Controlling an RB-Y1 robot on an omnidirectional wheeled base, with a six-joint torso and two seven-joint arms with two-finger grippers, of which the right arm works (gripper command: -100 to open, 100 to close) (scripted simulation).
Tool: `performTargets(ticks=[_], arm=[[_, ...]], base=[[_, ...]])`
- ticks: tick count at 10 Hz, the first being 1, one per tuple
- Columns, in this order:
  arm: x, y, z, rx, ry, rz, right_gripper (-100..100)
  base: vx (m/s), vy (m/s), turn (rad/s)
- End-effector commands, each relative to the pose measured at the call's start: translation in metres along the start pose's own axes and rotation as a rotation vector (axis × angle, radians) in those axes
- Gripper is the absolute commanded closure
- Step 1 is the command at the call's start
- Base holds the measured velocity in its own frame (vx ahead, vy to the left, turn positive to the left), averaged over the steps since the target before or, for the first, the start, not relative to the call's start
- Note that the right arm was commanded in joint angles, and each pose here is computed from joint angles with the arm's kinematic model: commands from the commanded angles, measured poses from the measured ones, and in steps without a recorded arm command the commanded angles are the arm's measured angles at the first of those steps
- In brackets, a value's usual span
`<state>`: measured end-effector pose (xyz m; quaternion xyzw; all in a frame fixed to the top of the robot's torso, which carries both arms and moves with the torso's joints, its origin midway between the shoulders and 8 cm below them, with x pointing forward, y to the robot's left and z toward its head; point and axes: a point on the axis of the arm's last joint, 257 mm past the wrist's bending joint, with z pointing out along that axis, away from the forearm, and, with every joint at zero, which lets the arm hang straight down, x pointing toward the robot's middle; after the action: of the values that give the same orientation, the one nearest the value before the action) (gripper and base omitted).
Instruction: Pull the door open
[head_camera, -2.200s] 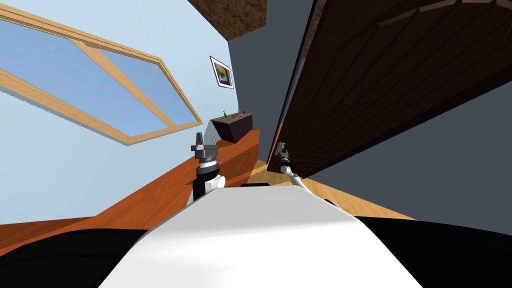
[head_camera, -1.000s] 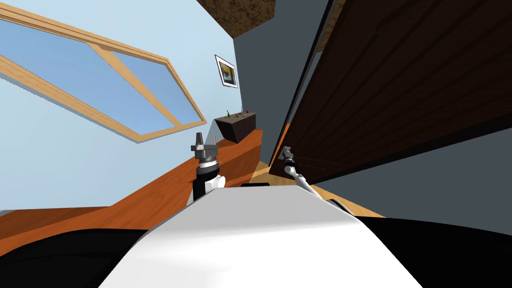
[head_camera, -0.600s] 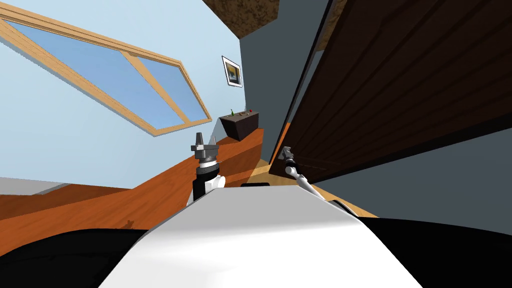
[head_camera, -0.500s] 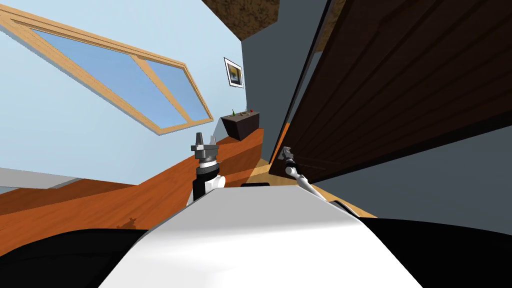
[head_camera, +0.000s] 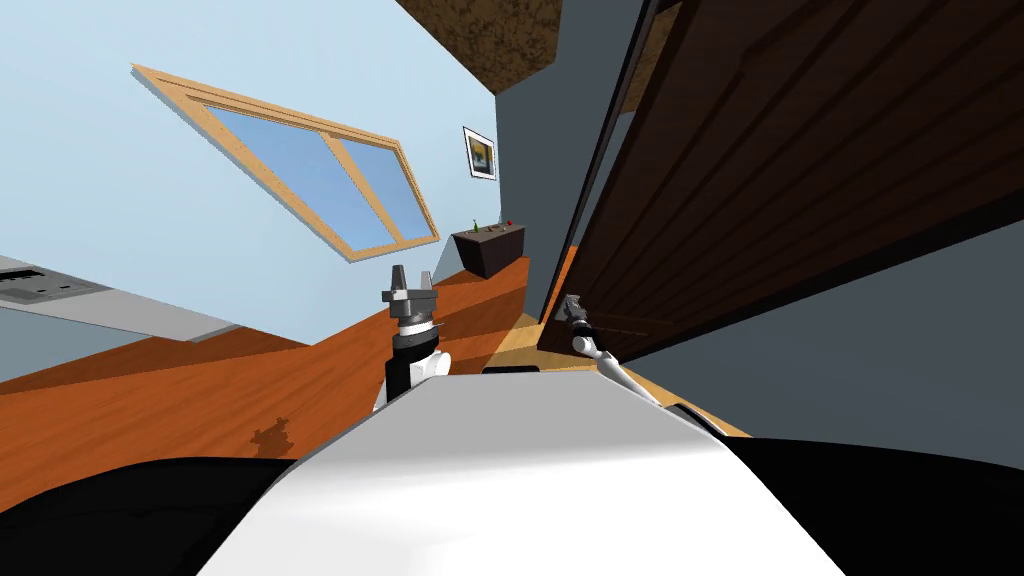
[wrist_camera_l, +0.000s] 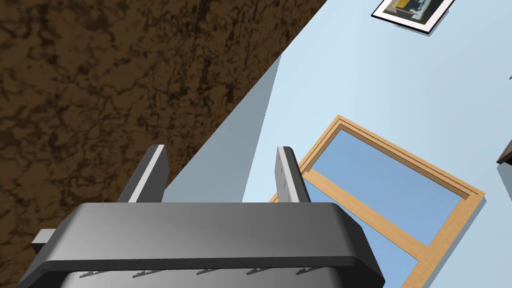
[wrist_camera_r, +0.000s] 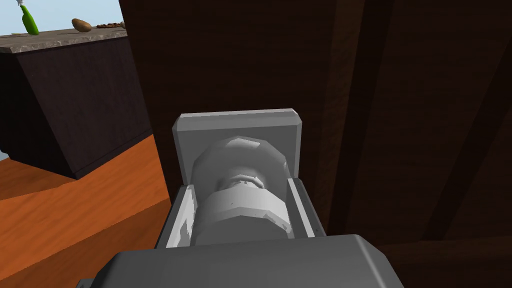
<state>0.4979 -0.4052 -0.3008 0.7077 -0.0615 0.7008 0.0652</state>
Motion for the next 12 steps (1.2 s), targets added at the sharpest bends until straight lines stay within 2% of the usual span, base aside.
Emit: performTargets(ticks=[1,10,11,12], arm=[[0.001,-0.002,-0.0021,0.014,0.003,0.0,100],[0.004,-0.014,-0.0176,0.105,0.01,0.005,100],[0.004,-0.013,-0.0163,0.099,0.008,0.002,100],[0.003,-0.015,-0.021,0.115,0.007,0.003,100]], base=[[-0.14,-0.025,0.098],[-0.203,-0.067,0.112],[-0.099,-0.013,0.025],[-0.139,-0.036,0.097]])
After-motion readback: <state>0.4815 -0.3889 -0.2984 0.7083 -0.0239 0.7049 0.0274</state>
